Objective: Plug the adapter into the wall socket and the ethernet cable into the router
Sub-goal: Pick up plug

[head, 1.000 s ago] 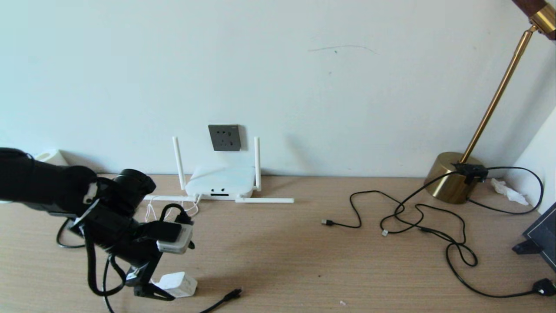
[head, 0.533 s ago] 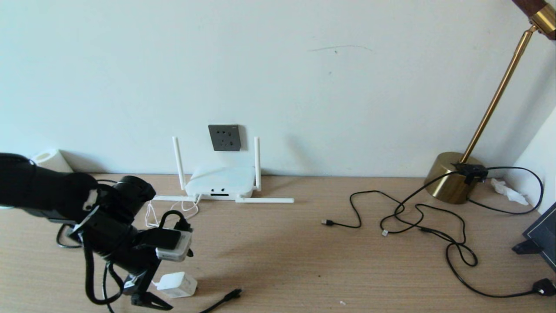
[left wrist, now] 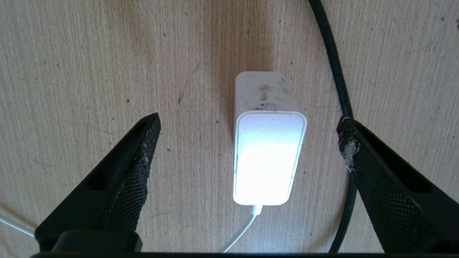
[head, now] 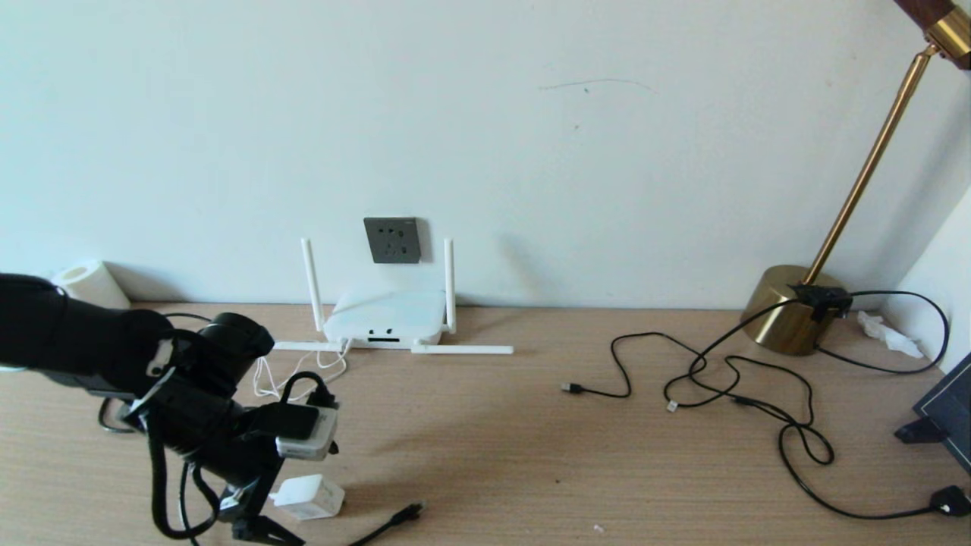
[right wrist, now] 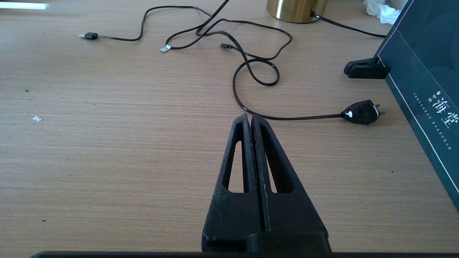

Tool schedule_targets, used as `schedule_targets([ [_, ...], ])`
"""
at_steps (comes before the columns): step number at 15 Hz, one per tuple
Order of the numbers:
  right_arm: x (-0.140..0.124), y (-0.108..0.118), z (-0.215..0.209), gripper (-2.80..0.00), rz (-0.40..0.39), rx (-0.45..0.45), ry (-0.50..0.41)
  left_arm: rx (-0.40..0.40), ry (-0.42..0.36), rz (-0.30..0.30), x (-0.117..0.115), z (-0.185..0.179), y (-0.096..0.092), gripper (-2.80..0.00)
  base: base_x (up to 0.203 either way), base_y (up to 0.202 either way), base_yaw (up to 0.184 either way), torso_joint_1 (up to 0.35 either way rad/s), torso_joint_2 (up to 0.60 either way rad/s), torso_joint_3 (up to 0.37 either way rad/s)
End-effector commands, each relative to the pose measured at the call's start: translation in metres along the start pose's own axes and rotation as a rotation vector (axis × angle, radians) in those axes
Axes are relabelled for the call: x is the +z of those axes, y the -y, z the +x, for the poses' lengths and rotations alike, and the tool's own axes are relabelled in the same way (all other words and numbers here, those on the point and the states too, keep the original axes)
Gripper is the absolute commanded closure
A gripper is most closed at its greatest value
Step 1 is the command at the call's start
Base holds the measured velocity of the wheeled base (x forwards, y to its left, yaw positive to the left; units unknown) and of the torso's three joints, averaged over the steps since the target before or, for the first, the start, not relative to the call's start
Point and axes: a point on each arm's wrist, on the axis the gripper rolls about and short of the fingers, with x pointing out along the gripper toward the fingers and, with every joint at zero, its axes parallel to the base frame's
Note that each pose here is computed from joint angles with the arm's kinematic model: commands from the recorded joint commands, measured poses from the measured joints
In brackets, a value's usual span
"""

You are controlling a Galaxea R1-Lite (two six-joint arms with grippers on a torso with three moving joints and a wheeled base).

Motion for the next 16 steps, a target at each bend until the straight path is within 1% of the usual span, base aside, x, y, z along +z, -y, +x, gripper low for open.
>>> schedule_targets([
  [1, -0.0001, 0.0000, 0.0001, 0.00, -0.001, -0.001, -0.002, 0.000, 0.003, 0.009, 0.0022, -0.0007, 0.0003, -2.80, 0.000, 0.000, 0.000, 0.000, 0.00, 0.000],
  [4, -0.0001, 0.0000, 0.0001, 0.00, -0.001, -0.001, -0.002, 0.008, 0.006, -0.001, 0.0055, -0.0012, -0.0018, -2.80, 0.000, 0.000, 0.000, 0.000, 0.00, 0.000],
  [7, -0.0001, 0.0000, 0.0001, 0.00, -0.001, 0.000, -0.002, 0.003, -0.013, -0.004, 0.0062, 0.0005, -0.0015, -2.80, 0.000, 0.000, 0.000, 0.000, 0.00, 0.000],
  [12, -0.0001, 0.0000, 0.0001, 0.00, -0.001, 0.000, -0.002, 0.000, -0.014, -0.012, 0.0058, 0.0014, -0.0011, -2.80, 0.000, 0.000, 0.000, 0.000, 0.00, 0.000],
  [14, -0.0001, 0.0000, 0.0001, 0.00, -0.001, 0.000, -0.002, 0.016, -0.012, -0.008, 0.0053, 0.0026, -0.0018, -2.80, 0.000, 0.000, 0.000, 0.000, 0.00, 0.000],
  [15, -0.0001, 0.0000, 0.0001, 0.00, -0.001, 0.000, -0.002, 0.014, -0.012, -0.008, 0.0052, 0.0029, -0.0015, 0.00, 0.000, 0.000, 0.000, 0.000, 0.00, 0.000],
  [16, -0.0001, 0.0000, 0.0001, 0.00, -0.001, 0.000, -0.002, 0.013, -0.012, -0.008, 0.0051, 0.0032, -0.0011, 0.00, 0.000, 0.000, 0.000, 0.000, 0.00, 0.000],
])
